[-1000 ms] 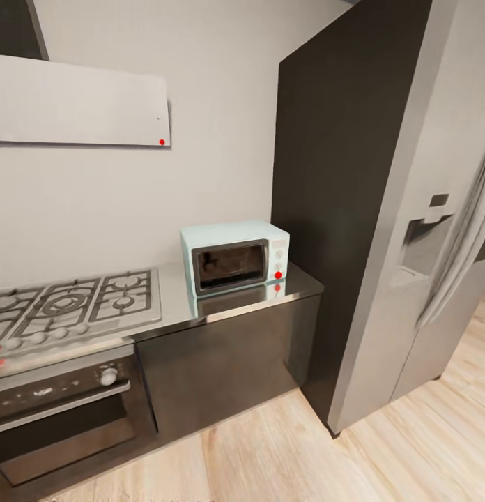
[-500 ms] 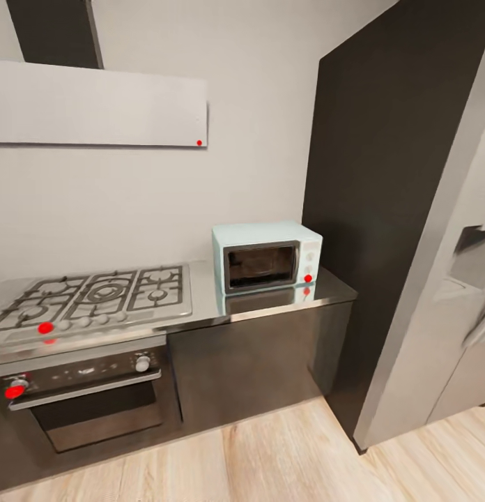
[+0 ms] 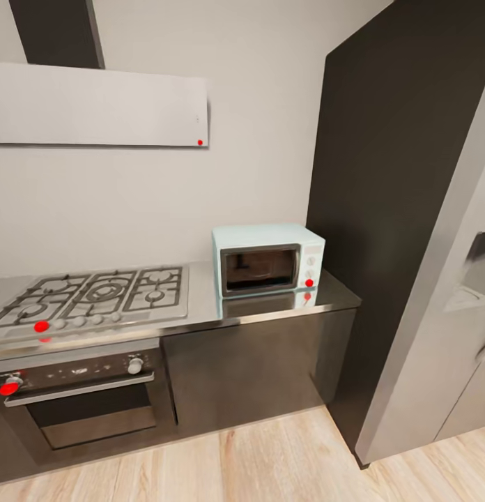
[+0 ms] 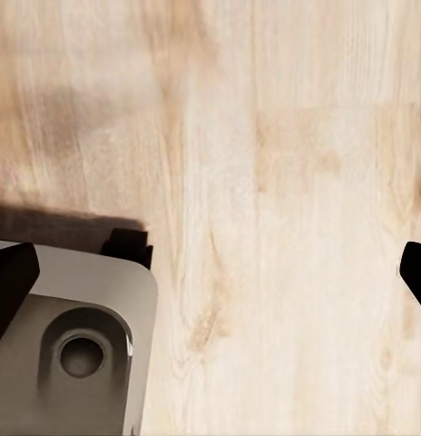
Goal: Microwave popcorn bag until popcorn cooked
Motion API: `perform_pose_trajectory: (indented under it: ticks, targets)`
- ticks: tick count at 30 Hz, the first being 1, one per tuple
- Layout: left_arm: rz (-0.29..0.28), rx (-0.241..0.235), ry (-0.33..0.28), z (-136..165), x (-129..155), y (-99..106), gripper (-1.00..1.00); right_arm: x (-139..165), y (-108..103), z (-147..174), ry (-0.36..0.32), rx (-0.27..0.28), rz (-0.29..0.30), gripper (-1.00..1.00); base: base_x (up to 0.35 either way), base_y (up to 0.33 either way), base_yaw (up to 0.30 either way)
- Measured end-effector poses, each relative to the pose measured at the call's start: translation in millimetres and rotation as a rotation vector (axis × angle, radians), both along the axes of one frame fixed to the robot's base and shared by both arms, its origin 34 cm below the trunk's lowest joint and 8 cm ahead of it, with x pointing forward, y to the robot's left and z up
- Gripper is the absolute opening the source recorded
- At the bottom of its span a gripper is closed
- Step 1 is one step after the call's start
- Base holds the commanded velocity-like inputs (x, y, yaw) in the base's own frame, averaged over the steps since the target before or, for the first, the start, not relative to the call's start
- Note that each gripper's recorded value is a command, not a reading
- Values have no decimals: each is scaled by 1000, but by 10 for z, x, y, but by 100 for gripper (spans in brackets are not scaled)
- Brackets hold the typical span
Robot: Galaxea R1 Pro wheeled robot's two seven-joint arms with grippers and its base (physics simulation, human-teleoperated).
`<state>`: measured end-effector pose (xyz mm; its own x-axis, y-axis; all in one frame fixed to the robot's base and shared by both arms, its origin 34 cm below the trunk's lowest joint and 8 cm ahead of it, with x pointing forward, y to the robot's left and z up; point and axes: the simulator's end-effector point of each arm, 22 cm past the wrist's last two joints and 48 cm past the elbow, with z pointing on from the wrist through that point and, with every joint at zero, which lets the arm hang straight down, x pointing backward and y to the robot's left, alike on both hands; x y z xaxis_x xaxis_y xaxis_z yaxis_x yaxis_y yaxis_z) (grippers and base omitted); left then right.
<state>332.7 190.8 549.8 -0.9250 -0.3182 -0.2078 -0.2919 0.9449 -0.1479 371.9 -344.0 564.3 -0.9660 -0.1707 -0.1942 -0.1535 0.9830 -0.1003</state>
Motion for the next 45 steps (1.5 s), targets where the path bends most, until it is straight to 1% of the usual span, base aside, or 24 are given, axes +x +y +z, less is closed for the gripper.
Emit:
perform_pose_trajectory:
  ticks: [20,34,45]
  targets:
    - [1,-1,2,-1,-4,-4,100,-4,-5,0,2,-1,0,100,109,-260,4]
    - [2,0,1,-1,-4,2,100,-4,-22,2,2,-4,-2,100,100,-251,253]
    - [2,0,1,-1,-2,1,100,-4,-18,1,2,-3,-2,100,91,-120,273]
